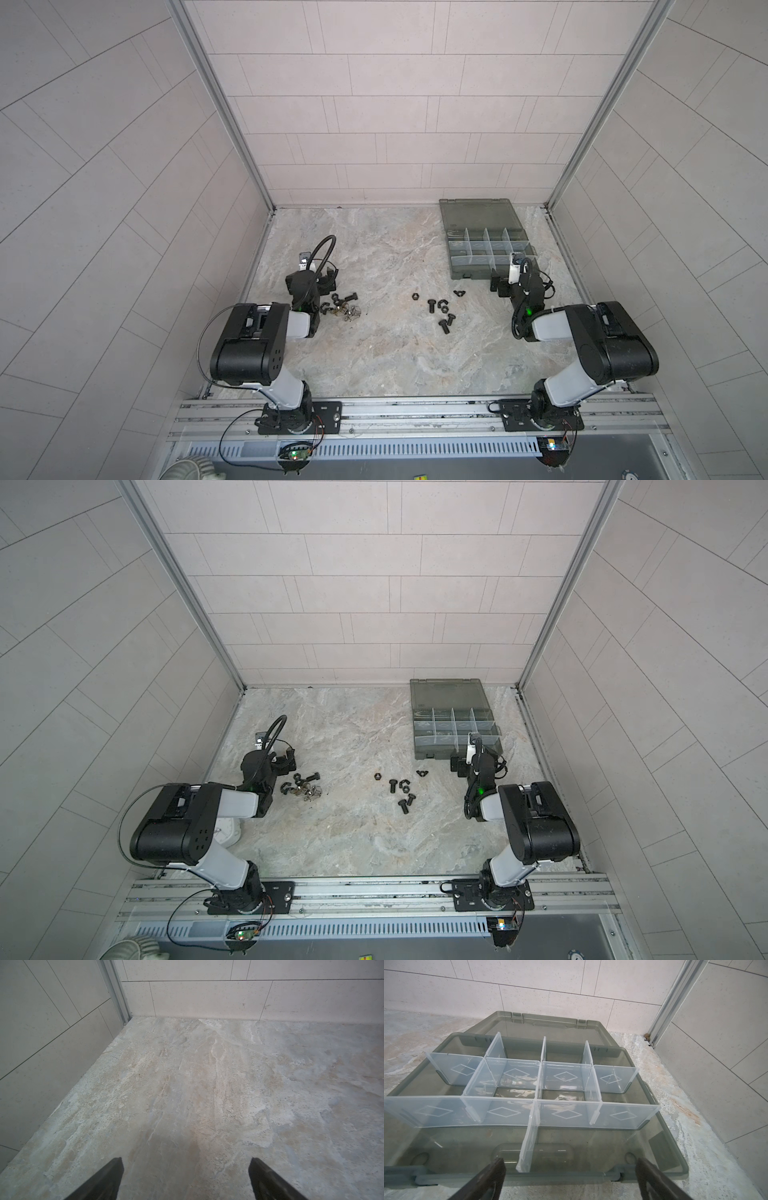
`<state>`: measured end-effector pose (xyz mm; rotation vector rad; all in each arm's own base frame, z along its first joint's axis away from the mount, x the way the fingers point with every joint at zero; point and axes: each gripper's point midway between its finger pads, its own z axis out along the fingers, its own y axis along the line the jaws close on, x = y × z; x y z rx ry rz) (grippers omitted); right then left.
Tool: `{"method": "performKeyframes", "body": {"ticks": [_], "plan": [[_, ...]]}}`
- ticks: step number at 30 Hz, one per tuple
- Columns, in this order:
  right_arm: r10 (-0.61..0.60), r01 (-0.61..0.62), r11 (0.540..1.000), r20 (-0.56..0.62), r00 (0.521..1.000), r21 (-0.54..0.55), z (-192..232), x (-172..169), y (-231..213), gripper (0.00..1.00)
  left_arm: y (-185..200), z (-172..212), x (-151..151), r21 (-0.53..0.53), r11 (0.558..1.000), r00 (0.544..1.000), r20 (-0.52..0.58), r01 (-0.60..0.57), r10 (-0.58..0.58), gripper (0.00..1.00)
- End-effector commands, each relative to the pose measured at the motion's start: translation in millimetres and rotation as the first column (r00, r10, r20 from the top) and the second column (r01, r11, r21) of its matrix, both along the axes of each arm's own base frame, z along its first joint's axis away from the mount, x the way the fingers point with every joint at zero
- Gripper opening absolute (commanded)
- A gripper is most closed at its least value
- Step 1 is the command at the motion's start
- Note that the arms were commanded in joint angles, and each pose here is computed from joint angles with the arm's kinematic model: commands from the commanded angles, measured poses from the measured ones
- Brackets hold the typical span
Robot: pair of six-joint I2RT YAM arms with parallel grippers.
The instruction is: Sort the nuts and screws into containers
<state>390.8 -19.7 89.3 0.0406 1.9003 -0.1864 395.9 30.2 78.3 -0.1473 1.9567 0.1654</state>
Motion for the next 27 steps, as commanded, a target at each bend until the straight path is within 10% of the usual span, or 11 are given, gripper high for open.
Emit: {"method": "performKeyframes", "body": {"ticks": [1, 15, 27], "plan": [[0.005, -0.005, 1.000, 0.000, 1.000, -0.012, 1, 3, 0, 0.99, 1, 7, 2, -0.004, 1.000, 0.999, 0.032, 0.003, -0.003, 1.00], [-0.148, 0.151, 0.985, 0.037, 0.988, -0.087, 10, -7, -14, 0.99, 0, 13, 0, -0.010, 1.000, 0.999, 0.038, 0.007, -0.007, 1.00], [-0.301, 0.292, 0.932, -0.008, 0.954, -0.215, 73, -19, -11, 0.99, 13, 97, 18, 0.045, 0.996, 0.997, 0.027, -0.071, 0.070, 1.00]]}}
